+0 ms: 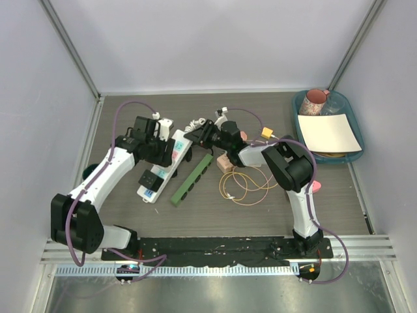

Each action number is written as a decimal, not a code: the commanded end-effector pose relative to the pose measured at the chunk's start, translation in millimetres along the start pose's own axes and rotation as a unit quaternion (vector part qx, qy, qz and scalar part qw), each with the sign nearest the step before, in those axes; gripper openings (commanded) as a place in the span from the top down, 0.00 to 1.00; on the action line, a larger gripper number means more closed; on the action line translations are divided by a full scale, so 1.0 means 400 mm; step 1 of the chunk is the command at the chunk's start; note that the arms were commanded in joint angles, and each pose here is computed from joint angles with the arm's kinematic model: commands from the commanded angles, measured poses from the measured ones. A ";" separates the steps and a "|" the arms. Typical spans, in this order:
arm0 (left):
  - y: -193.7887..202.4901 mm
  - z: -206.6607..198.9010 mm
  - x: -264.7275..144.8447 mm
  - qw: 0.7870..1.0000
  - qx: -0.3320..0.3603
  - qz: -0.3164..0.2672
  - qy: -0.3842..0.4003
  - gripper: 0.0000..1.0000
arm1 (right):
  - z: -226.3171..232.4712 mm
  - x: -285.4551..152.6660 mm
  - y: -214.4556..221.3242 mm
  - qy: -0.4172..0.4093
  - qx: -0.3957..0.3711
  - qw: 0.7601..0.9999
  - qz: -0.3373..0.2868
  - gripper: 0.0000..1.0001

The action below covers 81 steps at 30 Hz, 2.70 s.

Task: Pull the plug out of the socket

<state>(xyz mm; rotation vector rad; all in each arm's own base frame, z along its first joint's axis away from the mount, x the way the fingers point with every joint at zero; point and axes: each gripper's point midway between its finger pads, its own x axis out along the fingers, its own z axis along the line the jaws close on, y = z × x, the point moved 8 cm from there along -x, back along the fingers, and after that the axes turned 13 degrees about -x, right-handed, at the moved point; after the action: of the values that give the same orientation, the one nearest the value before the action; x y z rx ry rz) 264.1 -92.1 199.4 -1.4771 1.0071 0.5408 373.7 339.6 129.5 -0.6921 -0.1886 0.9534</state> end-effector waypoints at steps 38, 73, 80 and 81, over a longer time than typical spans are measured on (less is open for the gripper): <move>-0.114 -0.030 -0.280 0.982 -0.029 -0.185 0.019 1.00 | 0.020 0.070 -0.091 -0.025 -0.040 0.998 -0.049 0.99; 0.041 -0.108 -0.095 0.982 -0.136 -0.070 0.114 1.00 | -0.044 0.267 -0.046 0.021 -0.027 0.999 -0.011 0.99; 0.071 -0.187 -0.020 0.978 -0.129 -0.033 0.161 1.00 | -0.046 0.261 -0.040 0.016 -0.022 1.000 -0.008 0.99; 0.074 -0.196 -0.011 0.978 -0.131 -0.029 0.160 0.98 | -0.046 0.260 -0.040 0.016 -0.022 1.000 -0.009 0.99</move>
<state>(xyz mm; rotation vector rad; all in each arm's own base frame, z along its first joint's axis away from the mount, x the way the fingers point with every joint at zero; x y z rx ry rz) 210.1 -136.7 194.8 -1.8026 1.1464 0.5333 447.6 406.4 101.1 -0.6736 -0.0886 0.9643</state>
